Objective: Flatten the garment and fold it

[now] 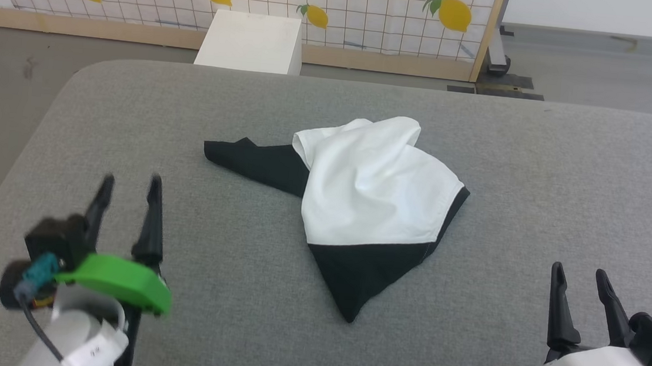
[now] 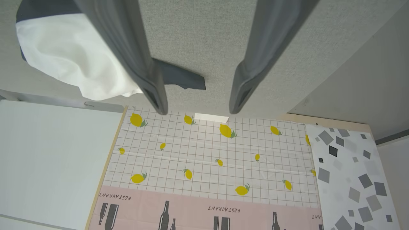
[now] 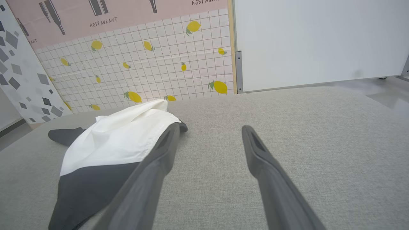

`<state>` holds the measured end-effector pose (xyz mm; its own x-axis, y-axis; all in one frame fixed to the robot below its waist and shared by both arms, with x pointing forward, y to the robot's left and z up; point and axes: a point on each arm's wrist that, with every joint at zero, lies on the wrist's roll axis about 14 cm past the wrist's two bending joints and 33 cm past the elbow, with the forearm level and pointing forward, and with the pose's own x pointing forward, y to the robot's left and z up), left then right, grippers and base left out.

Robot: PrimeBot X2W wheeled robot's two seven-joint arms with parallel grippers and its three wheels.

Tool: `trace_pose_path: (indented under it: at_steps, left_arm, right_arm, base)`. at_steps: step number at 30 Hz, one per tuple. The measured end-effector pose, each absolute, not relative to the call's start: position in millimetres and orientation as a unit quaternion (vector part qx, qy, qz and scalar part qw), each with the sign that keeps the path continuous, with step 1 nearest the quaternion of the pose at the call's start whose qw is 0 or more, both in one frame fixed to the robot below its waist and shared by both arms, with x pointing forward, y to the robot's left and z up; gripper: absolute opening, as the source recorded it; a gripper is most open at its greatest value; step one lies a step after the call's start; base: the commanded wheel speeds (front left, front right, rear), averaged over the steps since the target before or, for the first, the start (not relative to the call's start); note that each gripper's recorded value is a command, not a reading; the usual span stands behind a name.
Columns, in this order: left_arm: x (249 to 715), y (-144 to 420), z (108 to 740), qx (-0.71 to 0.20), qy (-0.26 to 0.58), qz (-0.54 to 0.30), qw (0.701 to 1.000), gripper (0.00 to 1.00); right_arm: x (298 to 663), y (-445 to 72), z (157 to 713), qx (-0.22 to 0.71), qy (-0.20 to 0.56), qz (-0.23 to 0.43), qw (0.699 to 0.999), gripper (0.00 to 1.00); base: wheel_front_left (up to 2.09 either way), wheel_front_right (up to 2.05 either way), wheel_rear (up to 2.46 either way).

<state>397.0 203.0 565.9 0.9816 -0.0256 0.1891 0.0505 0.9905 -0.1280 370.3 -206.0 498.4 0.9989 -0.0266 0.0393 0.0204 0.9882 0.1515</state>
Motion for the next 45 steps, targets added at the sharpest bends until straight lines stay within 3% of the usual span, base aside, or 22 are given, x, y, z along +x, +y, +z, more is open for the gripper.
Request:
trace_pose_path:
  at_steps: [17, 22, 26, 36, 45]
  left_arm:
    - [381, 186, 509, -0.102, -0.016, -0.022, 0.994, 1.00]
    - [387, 182, 508, -0.113, -0.015, -0.022, 0.993, 1.00]
    - [396, 173, 510, -0.122, -0.018, -0.036, 0.992, 1.00]
    - [410, 183, 487, -0.127, 0.007, -0.018, 0.992, 1.00]
    - [409, 207, 466, -0.129, 0.031, 0.025, 0.991, 1.00]
  right_arm:
    - [375, -203, 485, 0.090, 0.011, -0.009, 0.996, 1.00]
    - [414, -180, 495, 0.071, 0.046, 0.030, 0.996, 1.00]
    - [465, -170, 524, 0.037, 0.048, 0.058, 0.996, 1.00]
    - [551, -135, 487, -0.088, 0.234, 0.126, 0.960, 1.00]
    - [544, -107, 388, -0.166, 0.411, 0.173, 0.879, 1.00]
  base:
    - [0.00, 0.00, 0.00]
    - [0.00, 0.00, 0.00]
    - [0.00, 0.00, 0.00]
    - [0.00, 0.00, 0.00]
    - [0.00, 0.00, 0.00]
